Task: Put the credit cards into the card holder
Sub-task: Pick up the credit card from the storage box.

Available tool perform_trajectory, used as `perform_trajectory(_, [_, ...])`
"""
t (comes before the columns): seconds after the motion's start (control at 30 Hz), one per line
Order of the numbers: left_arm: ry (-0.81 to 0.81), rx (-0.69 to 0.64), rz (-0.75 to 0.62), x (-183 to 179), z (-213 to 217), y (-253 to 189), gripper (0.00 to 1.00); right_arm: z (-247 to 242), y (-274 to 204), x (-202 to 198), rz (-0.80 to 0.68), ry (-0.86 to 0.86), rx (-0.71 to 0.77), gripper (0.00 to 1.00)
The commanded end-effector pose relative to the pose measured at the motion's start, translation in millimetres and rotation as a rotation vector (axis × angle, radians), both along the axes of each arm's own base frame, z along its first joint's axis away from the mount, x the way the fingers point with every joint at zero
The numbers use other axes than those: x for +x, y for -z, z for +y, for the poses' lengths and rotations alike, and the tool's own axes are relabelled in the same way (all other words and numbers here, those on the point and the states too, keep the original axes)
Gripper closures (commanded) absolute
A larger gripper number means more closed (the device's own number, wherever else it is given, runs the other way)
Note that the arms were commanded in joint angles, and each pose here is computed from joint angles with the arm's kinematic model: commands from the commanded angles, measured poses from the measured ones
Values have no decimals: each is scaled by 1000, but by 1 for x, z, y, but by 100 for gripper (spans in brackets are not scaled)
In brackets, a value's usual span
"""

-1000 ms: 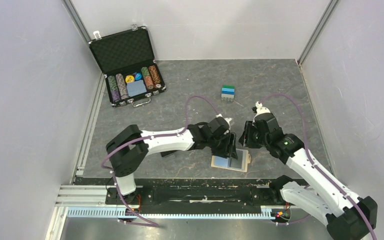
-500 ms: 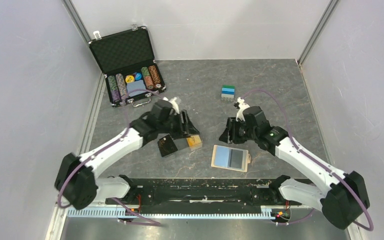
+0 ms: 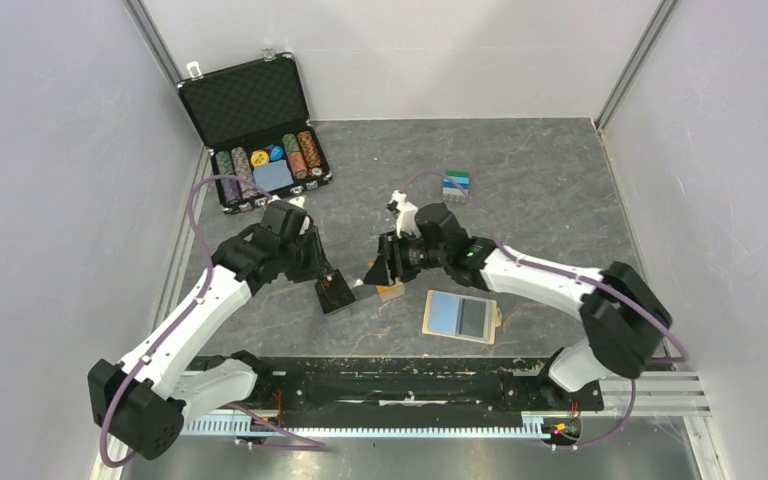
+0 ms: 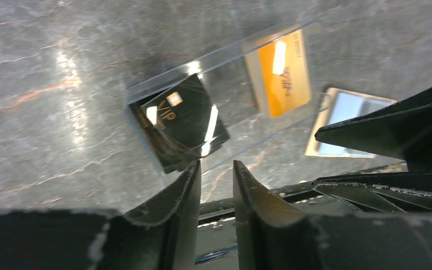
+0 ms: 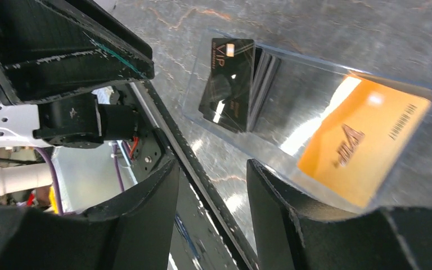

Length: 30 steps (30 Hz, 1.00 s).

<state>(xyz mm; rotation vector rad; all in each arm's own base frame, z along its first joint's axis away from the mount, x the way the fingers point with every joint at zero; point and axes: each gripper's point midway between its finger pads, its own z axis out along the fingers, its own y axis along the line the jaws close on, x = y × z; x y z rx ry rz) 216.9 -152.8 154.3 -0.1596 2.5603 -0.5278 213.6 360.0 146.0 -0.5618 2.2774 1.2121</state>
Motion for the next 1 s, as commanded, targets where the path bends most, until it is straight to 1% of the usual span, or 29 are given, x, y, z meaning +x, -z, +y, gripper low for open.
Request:
perform_trajectory(0.0, [2, 165, 1, 1, 26, 5, 70, 41, -24, 9, -27, -62, 143, 50])
perform_trajectory(0.17, [5, 206, 43, 4, 28, 20, 78, 53, -2, 20, 6, -59, 113, 49])
perform_trajectory(0.23, [10, 216, 64, 5, 27, 27, 80, 59, 4, 20, 24, -72, 114, 49])
perform_trajectory(0.27, [16, 221, 74, 5, 27, 30, 83, 61, 9, 20, 34, -76, 112, 49])
perform_trajectory(0.37, [26, 228, 95, 7, 24, 40, 87, 65, 19, 20, 57, -77, 109, 50])
perform_trajectory(0.57, [37, 242, 144, 5, 23, 57, 92, 70, 35, 18, 92, -88, 102, 53])
perform_trajectory(0.7, [47, 251, 172, 2, 22, 67, 93, 74, 43, 16, 108, -99, 96, 54])
perform_trajectory(0.97, [72, 266, 233, -5, 18, 88, 97, 81, 52, 12, 136, -125, 95, 64])
